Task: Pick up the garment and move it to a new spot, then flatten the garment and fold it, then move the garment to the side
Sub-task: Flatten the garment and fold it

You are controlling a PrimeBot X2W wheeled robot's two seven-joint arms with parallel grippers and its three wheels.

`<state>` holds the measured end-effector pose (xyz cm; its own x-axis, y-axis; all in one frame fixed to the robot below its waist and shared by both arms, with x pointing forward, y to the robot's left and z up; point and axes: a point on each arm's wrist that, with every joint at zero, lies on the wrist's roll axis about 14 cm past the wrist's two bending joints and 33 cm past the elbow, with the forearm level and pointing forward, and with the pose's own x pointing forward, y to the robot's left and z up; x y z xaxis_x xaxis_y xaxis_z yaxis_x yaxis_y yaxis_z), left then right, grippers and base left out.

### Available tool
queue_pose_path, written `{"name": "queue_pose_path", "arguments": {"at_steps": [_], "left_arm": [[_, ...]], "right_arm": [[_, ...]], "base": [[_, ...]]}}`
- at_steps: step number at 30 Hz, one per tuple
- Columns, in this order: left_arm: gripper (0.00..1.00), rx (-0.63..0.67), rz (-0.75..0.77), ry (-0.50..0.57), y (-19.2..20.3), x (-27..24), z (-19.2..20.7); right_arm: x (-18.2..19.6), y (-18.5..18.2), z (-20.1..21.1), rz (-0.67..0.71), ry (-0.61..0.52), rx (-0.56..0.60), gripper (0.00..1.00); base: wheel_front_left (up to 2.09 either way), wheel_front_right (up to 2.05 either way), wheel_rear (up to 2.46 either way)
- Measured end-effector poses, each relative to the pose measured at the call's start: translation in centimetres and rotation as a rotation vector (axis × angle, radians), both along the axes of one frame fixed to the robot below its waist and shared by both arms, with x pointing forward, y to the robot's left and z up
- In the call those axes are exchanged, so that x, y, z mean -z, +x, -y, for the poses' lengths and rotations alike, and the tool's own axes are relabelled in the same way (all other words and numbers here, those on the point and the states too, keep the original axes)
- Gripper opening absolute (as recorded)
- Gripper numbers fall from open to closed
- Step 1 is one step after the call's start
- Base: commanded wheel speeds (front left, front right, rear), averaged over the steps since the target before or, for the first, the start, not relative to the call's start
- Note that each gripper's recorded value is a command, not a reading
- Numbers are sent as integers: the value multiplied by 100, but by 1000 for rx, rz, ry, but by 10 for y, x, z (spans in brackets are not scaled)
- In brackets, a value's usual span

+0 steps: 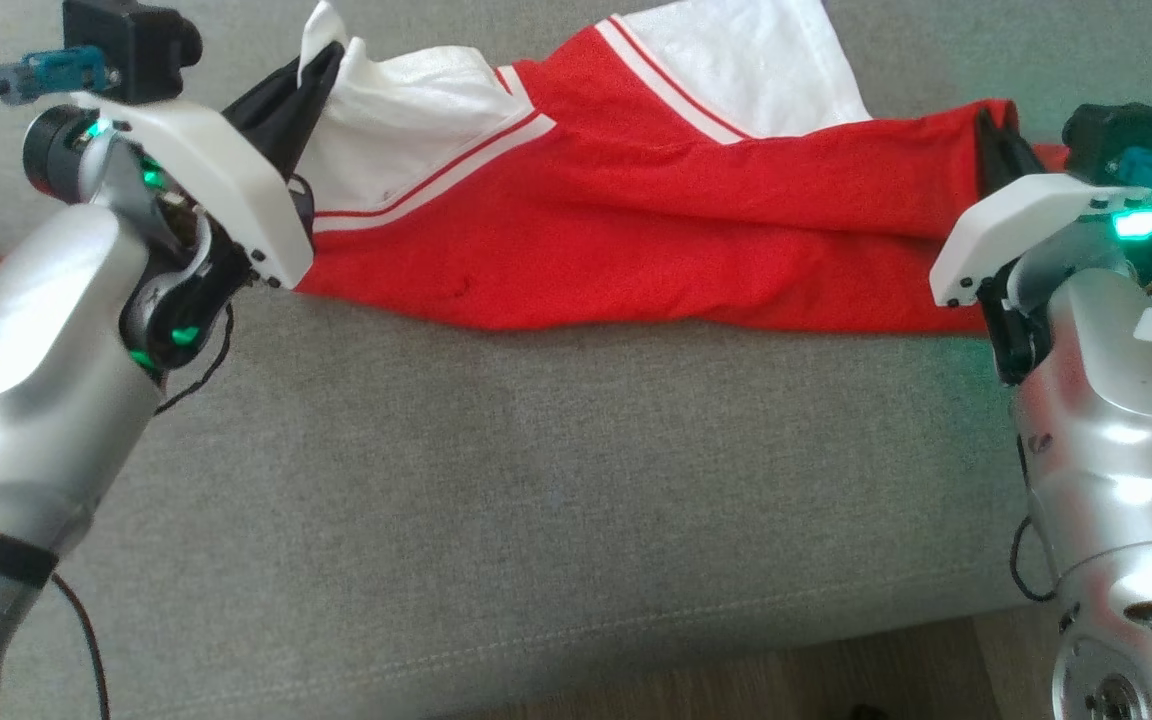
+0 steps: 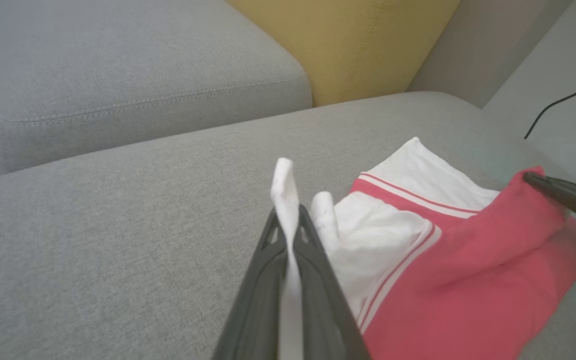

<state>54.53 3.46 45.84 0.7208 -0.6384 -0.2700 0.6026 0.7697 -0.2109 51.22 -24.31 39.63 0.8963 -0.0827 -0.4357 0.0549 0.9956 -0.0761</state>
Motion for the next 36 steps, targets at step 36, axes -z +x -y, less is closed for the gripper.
{"name": "queue_pose_path", "arguments": {"at_steps": [36], "left_arm": [[0,-277,814,-347,-166,-340,-66]], "right_arm": [[-411,-113,-16,1047,-116,-185,0]], "base": [[0,0,0]]}}
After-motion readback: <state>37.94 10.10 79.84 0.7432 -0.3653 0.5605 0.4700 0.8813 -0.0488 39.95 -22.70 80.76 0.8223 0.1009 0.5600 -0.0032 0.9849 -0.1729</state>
